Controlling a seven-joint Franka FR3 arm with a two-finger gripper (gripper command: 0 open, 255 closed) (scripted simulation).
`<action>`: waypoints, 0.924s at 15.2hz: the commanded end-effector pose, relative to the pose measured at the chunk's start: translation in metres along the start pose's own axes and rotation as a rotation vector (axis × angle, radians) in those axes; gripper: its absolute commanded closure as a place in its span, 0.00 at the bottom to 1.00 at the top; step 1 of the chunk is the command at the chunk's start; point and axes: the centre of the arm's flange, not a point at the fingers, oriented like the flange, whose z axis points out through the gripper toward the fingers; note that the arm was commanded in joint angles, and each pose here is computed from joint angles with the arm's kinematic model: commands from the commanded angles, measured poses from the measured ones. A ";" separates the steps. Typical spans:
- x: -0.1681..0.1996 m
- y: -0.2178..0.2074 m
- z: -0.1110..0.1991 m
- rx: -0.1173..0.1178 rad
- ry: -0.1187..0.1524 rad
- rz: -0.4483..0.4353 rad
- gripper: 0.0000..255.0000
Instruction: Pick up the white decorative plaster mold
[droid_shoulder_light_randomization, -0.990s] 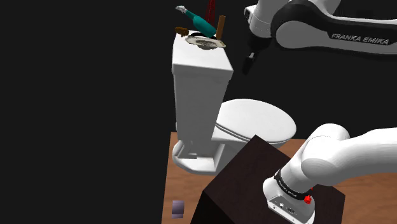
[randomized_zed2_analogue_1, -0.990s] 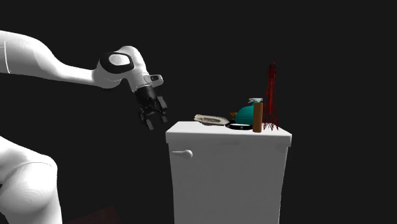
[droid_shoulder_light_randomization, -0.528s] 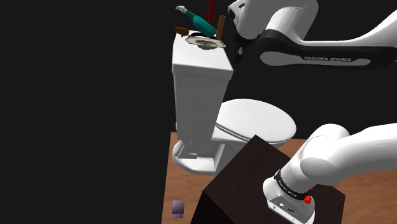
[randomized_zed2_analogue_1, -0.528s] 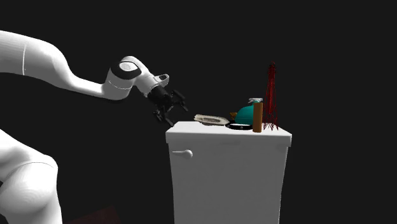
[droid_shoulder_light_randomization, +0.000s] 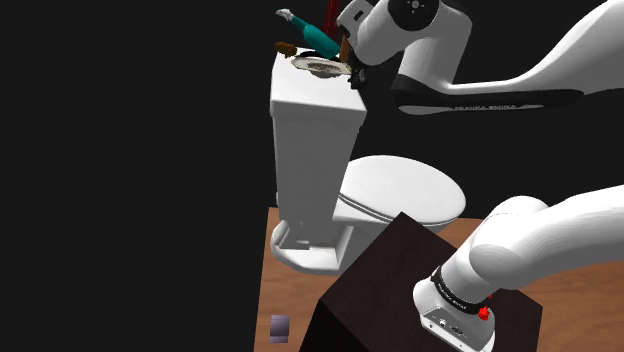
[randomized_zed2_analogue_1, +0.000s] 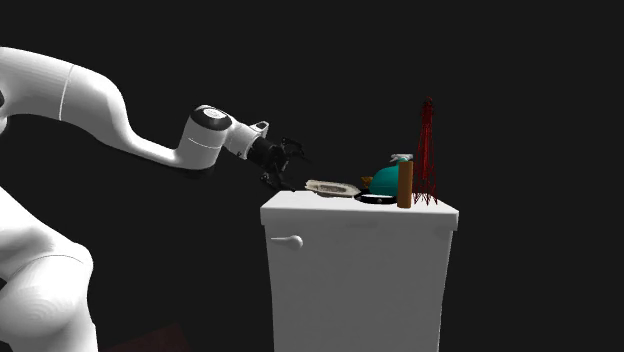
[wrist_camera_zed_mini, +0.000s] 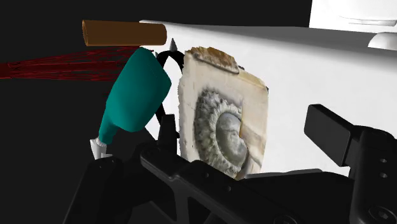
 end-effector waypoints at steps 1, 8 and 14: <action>0.001 -0.009 0.004 -0.006 0.004 -0.006 0.00; 0.003 -0.025 0.014 -0.006 0.004 -0.006 1.00; 0.003 -0.025 0.014 -0.006 0.004 -0.006 1.00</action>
